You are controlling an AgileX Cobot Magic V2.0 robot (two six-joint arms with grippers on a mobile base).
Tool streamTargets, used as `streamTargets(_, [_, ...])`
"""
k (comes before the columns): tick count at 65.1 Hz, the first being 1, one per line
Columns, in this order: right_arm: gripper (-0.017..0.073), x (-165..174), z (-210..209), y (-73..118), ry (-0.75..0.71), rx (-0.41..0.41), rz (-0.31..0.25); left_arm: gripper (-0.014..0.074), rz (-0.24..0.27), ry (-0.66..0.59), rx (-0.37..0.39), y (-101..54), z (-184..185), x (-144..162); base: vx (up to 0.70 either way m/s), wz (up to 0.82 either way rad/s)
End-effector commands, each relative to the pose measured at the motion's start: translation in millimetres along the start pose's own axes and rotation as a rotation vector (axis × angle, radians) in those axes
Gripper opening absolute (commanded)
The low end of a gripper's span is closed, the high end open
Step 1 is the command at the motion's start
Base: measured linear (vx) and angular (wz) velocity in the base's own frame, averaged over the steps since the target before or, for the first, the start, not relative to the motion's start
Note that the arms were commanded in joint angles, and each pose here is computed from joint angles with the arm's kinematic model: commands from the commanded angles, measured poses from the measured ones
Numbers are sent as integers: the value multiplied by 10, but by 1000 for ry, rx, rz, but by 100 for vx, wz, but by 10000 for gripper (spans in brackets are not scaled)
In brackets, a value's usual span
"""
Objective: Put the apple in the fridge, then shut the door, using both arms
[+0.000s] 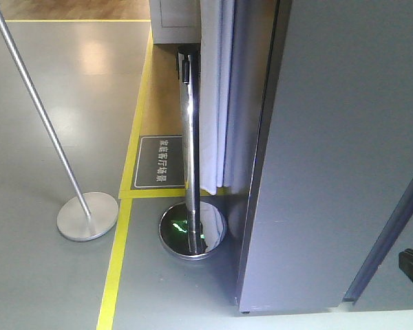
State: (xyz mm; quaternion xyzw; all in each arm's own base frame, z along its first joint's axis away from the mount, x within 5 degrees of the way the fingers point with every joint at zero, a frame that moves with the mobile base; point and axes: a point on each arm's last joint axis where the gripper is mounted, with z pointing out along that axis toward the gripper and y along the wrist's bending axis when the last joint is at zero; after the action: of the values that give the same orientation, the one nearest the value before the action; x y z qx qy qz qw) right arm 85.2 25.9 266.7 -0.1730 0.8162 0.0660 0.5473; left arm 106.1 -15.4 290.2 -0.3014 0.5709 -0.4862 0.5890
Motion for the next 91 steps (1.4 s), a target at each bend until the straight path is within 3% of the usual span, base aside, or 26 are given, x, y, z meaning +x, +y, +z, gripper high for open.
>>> streamTargets(1, [-3,-118,-27,-45,-61,41,16,-6,163,-54,14,-53,14,-65,0,0])
streamTargets(4, [-3,-118,-27,-45,-61,41,16,-6,347,-57,6,-13,4,-48,0,0])
streamTargets(7, [-3,-118,-27,-45,-61,41,16,-6,476,-65,1,37,-9,-31,0,0])
streamTargets(11, [-3,-118,-27,-45,-61,41,16,-6,599,-90,-43,139,-32,-26,0,0])
streamTargets(14, [-3,-118,-27,-45,-61,41,16,-6,663,-105,-99,224,-51,-34,0,0])
streamTargets(19, [-3,-118,-27,-45,-61,41,16,-6,856,-57,-242,446,-105,0,0,0])
streamTargets(24, [-3,-118,-27,-45,-61,41,16,-6,972,19,-323,611,-157,58,0,0])
streamTargets(28, [-3,-118,-27,-45,-61,41,16,-6,1030,65,-336,689,-187,109,0,0])
streamTargets(40, [-3,-118,-27,-45,-61,41,16,-6,1056,113,-340,846,-299,223,0,0])
streamTargets(61, [-3,-118,-27,-45,-61,41,16,-6,1085,33,-406,812,-586,197,0,0])
streamTargets(70, [-3,-118,-27,-45,-61,41,16,-6,1130,-36,-394,779,-705,188,0,0])
streamTargets(77, [-3,-117,-30,-41,-61,38,15,-6,1136,-17,-414,798,-699,188,0,0])
streamTargets(91, [-3,-116,-27,-42,-59,38,16,-6,1132,-60,-347,734,-680,187,0,0])
